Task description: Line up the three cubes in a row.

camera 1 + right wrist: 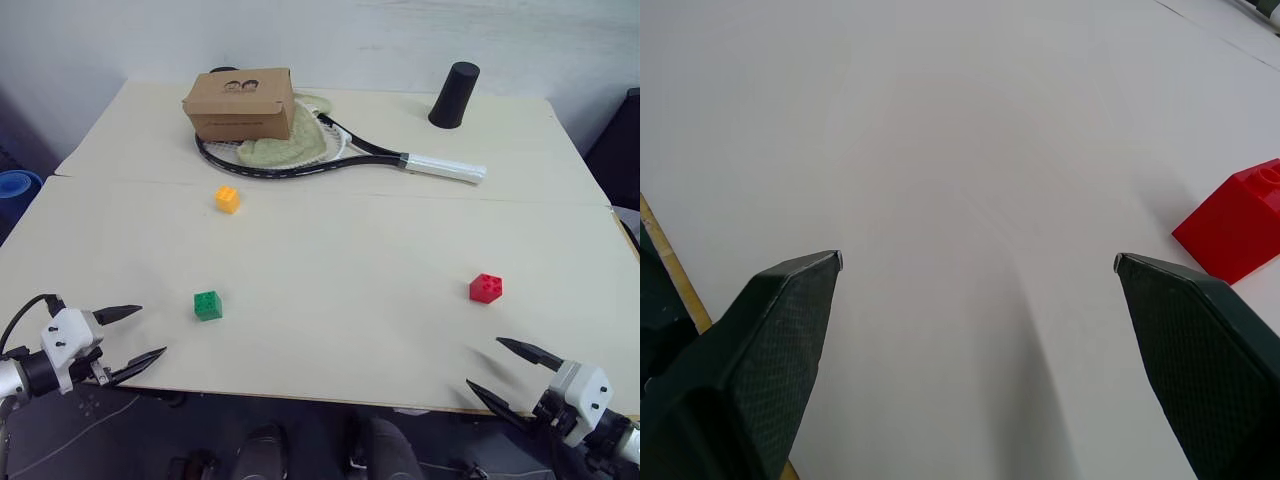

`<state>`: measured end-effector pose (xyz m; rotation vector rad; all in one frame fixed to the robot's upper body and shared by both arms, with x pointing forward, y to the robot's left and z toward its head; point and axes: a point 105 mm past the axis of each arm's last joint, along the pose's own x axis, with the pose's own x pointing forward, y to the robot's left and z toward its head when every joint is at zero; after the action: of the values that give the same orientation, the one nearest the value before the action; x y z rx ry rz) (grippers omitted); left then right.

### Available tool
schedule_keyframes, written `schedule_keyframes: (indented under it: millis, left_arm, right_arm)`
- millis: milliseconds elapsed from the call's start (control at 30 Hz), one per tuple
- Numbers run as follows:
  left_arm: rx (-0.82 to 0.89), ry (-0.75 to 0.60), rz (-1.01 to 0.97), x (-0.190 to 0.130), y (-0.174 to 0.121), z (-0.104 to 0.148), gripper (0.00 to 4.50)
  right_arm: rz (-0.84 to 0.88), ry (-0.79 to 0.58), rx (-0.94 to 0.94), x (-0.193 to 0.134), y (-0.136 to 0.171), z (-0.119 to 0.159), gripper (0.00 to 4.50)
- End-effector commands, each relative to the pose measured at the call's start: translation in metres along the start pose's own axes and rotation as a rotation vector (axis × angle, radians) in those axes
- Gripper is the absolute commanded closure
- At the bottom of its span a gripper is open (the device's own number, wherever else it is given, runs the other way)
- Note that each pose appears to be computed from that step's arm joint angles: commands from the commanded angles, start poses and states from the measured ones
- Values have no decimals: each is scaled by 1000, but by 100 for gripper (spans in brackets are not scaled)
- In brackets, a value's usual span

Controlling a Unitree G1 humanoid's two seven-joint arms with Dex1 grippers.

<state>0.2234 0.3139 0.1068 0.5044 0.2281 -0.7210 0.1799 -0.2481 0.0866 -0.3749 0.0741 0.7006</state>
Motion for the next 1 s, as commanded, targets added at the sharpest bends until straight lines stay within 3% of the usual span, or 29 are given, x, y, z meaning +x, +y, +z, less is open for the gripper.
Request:
schedule_keyframes:
  millis: [33,67,167,267,367,467,667,1000]
  left_arm:
    - [35,-14,25,-5,5,7,2]
    - [32,-20,20,-5,5,9,2]
    - [-54,-46,-166,6,-7,32,2]
    - [84,-166,-250,28,-27,66,2]
    - [77,-297,-323,44,-42,99,2]
    - [68,-343,-406,54,-57,117,2]
    - [50,-333,-474,61,-64,121,2]
    - [51,-287,-521,65,-77,109,2]
  right_arm:
    - [-13,-28,5,2,1,4,0]
    - [-8,-35,51,2,3,3,0]
    - [-214,-93,123,-2,-11,8,0]
    - [-380,-107,203,-10,-16,5,0]
    - [-497,-94,239,-14,-12,1,0]
    - [-592,-71,273,-11,-4,-7,0]
    - [-707,-182,256,27,-18,21,0]
    - [-814,-129,302,88,-62,25,0]
